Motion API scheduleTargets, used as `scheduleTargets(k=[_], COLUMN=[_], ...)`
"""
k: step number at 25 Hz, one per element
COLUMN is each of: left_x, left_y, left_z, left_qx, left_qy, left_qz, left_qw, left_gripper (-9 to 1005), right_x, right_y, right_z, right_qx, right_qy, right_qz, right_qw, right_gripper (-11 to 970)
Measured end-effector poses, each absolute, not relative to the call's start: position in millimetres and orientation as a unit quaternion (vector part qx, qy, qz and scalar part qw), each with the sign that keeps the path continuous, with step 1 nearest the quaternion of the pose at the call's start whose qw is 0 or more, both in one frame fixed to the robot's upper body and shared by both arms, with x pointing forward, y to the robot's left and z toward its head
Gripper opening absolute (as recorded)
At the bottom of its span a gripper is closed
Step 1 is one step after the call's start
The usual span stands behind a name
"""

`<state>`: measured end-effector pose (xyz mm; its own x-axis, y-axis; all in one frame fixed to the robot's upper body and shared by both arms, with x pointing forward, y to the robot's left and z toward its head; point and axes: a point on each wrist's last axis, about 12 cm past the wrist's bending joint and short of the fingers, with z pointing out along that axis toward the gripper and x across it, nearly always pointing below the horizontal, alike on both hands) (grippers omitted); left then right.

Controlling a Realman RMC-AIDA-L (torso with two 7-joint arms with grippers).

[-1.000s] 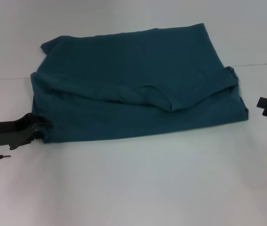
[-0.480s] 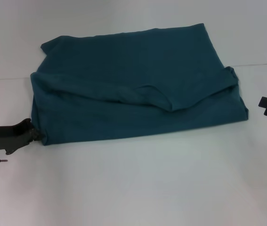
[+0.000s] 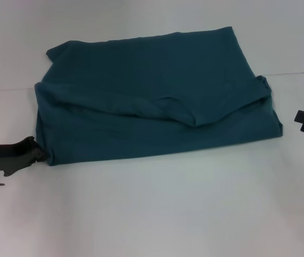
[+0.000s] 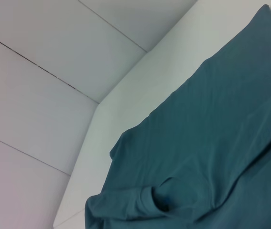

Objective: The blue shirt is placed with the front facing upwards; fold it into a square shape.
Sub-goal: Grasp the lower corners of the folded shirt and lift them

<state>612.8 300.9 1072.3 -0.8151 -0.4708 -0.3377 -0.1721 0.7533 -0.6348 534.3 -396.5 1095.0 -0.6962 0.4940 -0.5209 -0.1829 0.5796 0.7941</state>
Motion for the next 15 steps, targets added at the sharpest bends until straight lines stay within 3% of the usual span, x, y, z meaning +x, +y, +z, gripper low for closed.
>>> scheduleTargets(k=[6, 15], left_x=[614.1, 615.7], left_y=[300.2, 296.8], left_z=[1075.0, 1075.7], left_qx=[-0.165, -0.154], left_qy=[0.905, 0.909], left_qz=[-0.298, -0.293], left_qw=[0.254, 0.253], left_gripper=[78, 458], right_x=[533.4, 533.3], right_y=[-397.1, -397.5], right_z=[1094.5, 1094.6], right_qx=[0.098, 0.098], right_qy=[0.805, 0.805], right_qz=[0.448, 0.448], right_qw=[0.377, 0.378], right_gripper=[583, 583])
